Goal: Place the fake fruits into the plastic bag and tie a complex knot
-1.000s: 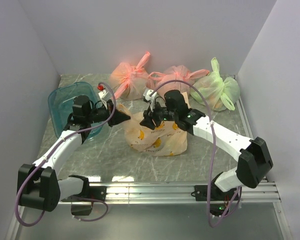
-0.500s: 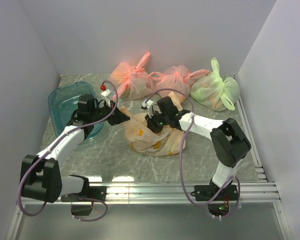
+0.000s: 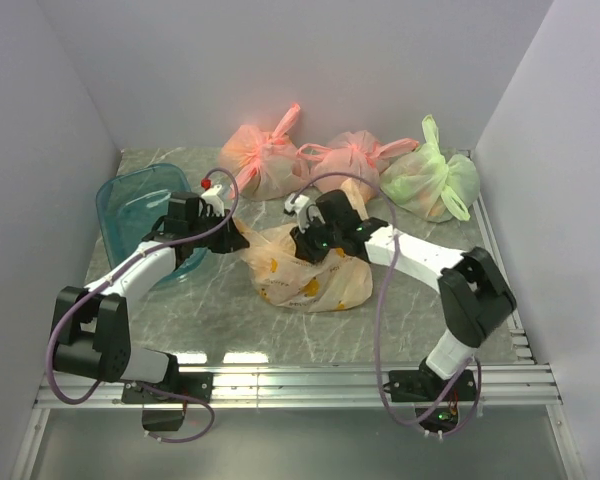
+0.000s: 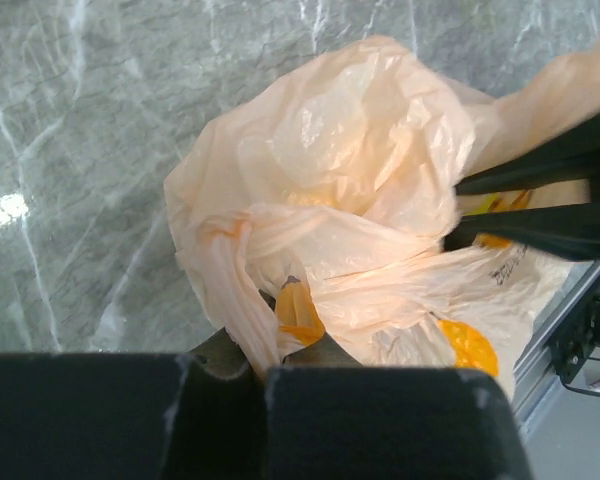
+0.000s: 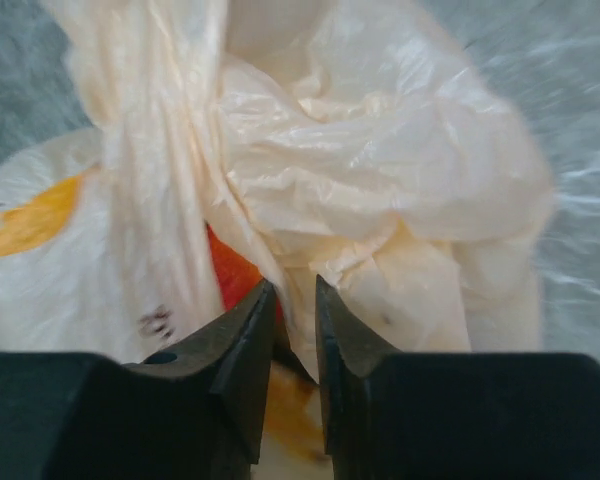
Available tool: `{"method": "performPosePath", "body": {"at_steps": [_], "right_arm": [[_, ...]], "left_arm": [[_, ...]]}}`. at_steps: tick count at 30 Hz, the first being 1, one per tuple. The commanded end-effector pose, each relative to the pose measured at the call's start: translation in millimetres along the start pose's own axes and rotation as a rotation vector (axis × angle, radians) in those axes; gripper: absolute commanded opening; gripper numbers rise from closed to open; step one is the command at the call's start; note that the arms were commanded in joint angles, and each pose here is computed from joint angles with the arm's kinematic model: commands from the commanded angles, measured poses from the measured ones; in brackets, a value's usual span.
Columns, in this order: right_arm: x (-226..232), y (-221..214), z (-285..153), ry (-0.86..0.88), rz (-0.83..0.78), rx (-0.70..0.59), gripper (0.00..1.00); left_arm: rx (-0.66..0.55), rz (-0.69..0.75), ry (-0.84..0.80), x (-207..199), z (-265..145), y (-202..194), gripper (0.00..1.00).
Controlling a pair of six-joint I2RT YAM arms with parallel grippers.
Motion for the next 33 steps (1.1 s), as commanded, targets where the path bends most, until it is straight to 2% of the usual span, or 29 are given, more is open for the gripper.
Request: {"method": "performPosePath", "body": {"at_steps": [1, 5, 7, 13, 16, 19, 22, 26, 28, 29, 30, 31, 33], "right_arm": [[4.4, 68.3, -47.4, -0.070, -0.090, -0.180, 0.33], [21.1, 75.2, -59.9, -0.001, -0.065, -0.199, 0.49], [28.8, 71.4, -60.2, 0.041, -0.053, -0.196, 0.67], [12.9, 30.1, -23.2, 0.032, -0.049, -0.066, 0.68], [-1.6, 16.6, -9.2, -0.018, -0.075, -0.030, 0.61], [-5.5, 19.2, -9.6, -0.037, -0.087, -0.034, 0.59], [11.5, 52.7, -38.7, -0.003, -0.077, -0.106, 0.62], [43.2, 99.0, -112.4, 0.069, -0.032, -0.289, 0.71], [31.8, 97.5, -134.1, 0.064, 0.039, -0.319, 0.73], [27.8, 97.5, -150.1, 0.060, 0.090, -0.351, 0.84], [19.8, 93.2, -157.7, 0.045, 0.114, -0.362, 0.87], [-8.4, 79.4, -165.3, -0.021, 0.171, -0.375, 0.88], [-24.1, 70.7, -184.9, -0.079, 0.171, -0.421, 0.90]], "left_arm": [[-0.041, 0.031, 0.015, -5.4, -5.0, 19.3, 0.01], [-0.042, 0.032, 0.005, -8.4, -4.3, 19.2, 0.01], [-0.041, 0.029, 0.010, -8.0, -4.0, 18.5, 0.01], [-0.046, 0.017, -0.010, -12.1, -4.0, 22.6, 0.01], [-0.042, 0.017, -0.006, -11.6, -3.8, 23.8, 0.00], [-0.041, 0.023, 0.000, -10.5, -4.3, 25.1, 0.00], [-0.037, 0.032, -0.002, -10.7, -5.0, 23.7, 0.01], [-0.048, 0.039, -0.021, -15.0, -7.5, 25.3, 0.00], [-0.052, 0.047, -0.037, -18.1, -8.6, 26.4, 0.01], [-0.057, 0.056, -0.050, -20.4, -9.5, 27.8, 0.01], [-0.057, 0.061, -0.056, -21.5, -9.8, 28.6, 0.01], [-0.063, 0.069, -0.058, -22.7, -10.8, 31.7, 0.01], [-0.068, 0.079, -0.068, -24.8, -11.7, 34.2, 0.00]]}}
Point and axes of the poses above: each gripper's point midway between its finger pads, its own z axis out along the fingers, its own x axis along the line the jaws close on, y = z × x, the point moved 2 cm from there along -z, back along the fingers, and after that the axes turned 7 degrees about z, right-handed, at the moved point
